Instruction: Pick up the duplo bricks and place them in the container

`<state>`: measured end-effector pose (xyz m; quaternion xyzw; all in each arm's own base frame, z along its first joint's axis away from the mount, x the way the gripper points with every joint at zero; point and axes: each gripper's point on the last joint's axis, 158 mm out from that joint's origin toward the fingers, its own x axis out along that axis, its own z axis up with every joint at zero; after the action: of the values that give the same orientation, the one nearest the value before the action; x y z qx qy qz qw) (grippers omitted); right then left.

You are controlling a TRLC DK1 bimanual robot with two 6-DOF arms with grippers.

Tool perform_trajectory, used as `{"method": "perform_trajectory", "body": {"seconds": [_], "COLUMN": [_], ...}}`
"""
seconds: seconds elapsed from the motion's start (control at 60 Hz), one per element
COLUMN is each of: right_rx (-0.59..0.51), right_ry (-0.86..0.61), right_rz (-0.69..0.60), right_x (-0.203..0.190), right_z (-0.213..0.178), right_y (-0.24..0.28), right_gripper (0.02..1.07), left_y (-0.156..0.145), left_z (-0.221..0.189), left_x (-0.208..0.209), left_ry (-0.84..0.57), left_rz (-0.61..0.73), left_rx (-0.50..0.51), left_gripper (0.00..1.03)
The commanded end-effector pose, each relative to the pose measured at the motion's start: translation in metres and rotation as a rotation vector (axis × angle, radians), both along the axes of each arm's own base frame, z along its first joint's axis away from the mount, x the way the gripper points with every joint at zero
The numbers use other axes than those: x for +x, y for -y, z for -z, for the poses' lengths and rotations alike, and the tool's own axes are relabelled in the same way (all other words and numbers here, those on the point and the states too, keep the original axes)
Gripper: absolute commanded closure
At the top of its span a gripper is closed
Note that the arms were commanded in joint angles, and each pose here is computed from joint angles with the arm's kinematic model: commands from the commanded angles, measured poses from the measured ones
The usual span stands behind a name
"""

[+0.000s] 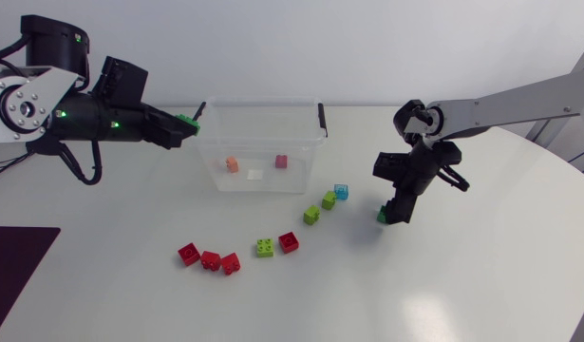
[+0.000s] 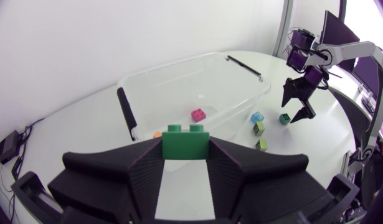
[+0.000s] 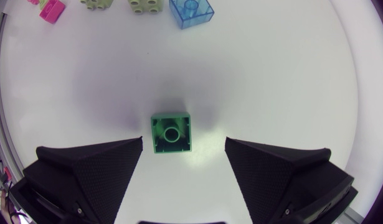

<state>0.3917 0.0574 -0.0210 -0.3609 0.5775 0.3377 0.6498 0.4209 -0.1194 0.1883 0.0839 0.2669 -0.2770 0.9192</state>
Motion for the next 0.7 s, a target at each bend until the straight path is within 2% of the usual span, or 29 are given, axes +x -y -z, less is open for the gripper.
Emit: {"method": "perform_trajectory", "body": {"seconds": [0.0,0.1,0.2,0.25,0.267,0.3,0.333,0.367,0.433,0.45,0.467,0.517,0.583,0.6,0.617,0.65,0.683], "right_rx": [-0.029,-0.039,-0.046,-0.041,-0.037,-0.024,-0.021,-0.016,-0.016,-0.003,0.016,0.038,0.060,0.066,0.082,0.098,0.109], "right_ry": [-0.039,-0.056,-0.080,-0.088,-0.090,-0.089,-0.088,-0.087,-0.086,-0.075,-0.075,-0.065,-0.035,-0.027,-0.010,0.015,0.045], "right_rz": [-0.053,-0.062,-0.062,-0.062,-0.066,-0.068,-0.068,-0.068,-0.062,-0.058,-0.052,-0.051,-0.041,-0.041,-0.037,-0.040,-0.043], "right_x": [-0.002,-0.002,-0.007,-0.010,-0.011,-0.012,-0.014,-0.016,-0.020,-0.019,-0.020,-0.023,-0.023,-0.022,-0.023,-0.024,-0.023], "right_z": [0.007,0.013,0.021,0.025,0.026,0.025,0.024,0.023,0.019,0.014,0.010,-0.005,-0.025,-0.030,-0.043,-0.057,-0.071], "right_y": [-0.004,-0.007,-0.008,-0.009,-0.010,-0.013,-0.013,-0.014,-0.013,-0.015,-0.018,-0.021,-0.025,-0.026,-0.031,-0.038,-0.044], "right_gripper": [0.13,0.17,0.25,0.40,0.50,0.62,0.70,0.74,0.74,0.82,0.84,0.84,0.84,0.84,0.84,0.84,0.84], "left_y": [0.008,0.018,0.030,0.035,0.036,0.041,0.044,0.045,0.052,0.054,0.054,0.056,0.056,0.054,0.052,0.050,0.048], "left_z": [-0.014,-0.014,-0.013,-0.014,-0.015,-0.013,-0.012,-0.012,-0.007,-0.004,-0.003,0.003,0.017,0.020,0.023,0.023,0.021], "left_x": [0.015,0.026,0.036,0.043,0.046,0.051,0.055,0.059,0.070,0.073,0.074,0.081,0.094,0.097,0.100,0.102,0.102], "left_ry": [0.023,0.037,0.041,0.047,0.053,0.059,0.065,0.068,0.070,0.065,0.064,0.058,0.033,0.028,0.027,0.028,0.028], "left_rz": [-0.012,-0.009,0.000,-0.001,-0.003,-0.008,-0.012,-0.016,-0.020,-0.019,-0.019,-0.025,-0.050,-0.059,-0.075,-0.082,-0.087], "left_rx": [-0.054,-0.078,-0.100,-0.117,-0.121,-0.120,-0.126,-0.128,-0.122,-0.120,-0.120,-0.112,-0.102,-0.096,-0.085,-0.079,-0.079], "left_gripper": [0.81,0.81,0.81,0.81,0.81,0.81,0.81,0.81,0.81,0.81,0.80,0.79,0.55,0.43,0.25,0.15,0.12]}}
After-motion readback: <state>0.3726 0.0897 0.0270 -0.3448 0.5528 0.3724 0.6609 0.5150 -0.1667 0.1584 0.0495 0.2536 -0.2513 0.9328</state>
